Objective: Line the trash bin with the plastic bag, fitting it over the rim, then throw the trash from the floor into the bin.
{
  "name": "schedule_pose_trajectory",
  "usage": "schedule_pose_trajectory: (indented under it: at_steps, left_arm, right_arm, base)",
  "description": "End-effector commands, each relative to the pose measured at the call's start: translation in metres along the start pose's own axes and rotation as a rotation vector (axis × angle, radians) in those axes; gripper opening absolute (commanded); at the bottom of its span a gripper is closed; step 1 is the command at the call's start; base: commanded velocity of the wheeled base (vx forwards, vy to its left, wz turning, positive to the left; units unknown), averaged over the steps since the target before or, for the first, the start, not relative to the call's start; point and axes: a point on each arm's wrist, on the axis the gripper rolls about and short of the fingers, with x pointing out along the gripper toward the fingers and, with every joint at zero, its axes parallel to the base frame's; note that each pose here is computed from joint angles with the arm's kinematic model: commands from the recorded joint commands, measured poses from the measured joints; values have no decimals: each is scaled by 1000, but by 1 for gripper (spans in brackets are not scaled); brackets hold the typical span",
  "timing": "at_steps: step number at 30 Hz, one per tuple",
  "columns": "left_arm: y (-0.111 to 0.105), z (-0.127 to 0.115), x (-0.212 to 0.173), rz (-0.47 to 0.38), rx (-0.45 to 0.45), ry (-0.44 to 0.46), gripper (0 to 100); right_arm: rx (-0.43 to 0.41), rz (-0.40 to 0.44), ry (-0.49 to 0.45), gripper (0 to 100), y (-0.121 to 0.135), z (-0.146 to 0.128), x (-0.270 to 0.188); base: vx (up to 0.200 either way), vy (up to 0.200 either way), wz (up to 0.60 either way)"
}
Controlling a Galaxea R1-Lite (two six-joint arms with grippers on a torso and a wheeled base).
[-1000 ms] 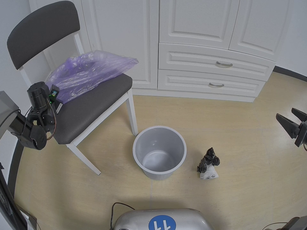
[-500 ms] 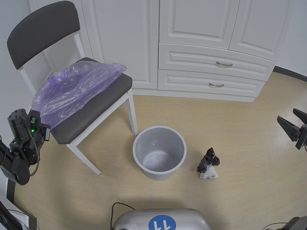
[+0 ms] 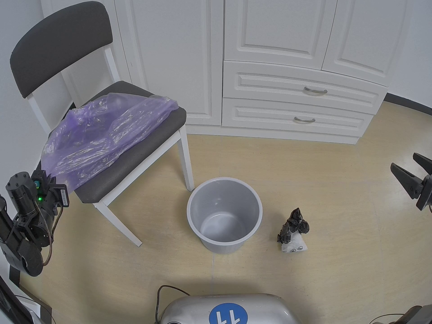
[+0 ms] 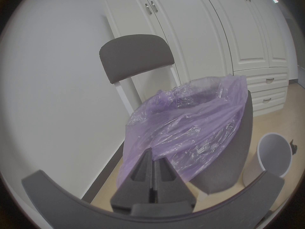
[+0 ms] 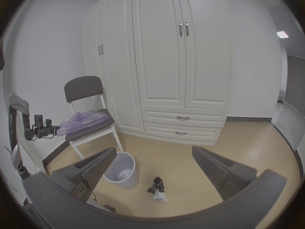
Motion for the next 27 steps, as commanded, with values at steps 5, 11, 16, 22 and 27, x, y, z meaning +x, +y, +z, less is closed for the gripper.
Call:
schedule_pose_trajectory:
  at_steps: [5,11,16,22,27]
  left_arm:
    - [-26,15,38,-118,-33,-125,0]
    - [-48,51,27,-235,-73,-267,0]
    - [-63,85,-12,-346,-129,-388,0]
    - [-78,112,-64,-520,-201,-469,0]
    - [-82,121,-84,-608,-278,-475,0]
  right_arm:
    - [5,10,51,100,0,-6,13]
    - [5,101,39,100,12,-10,18]
    - [-3,117,-7,100,16,-14,23]
    - [-1,119,-2,100,21,-18,29]
    - [8,156,34,100,34,-23,35]
  base:
    - [0,0,0]
    - [0,0,0]
    - [0,0,0]
    - [0,0,0]
    - [0,0,0]
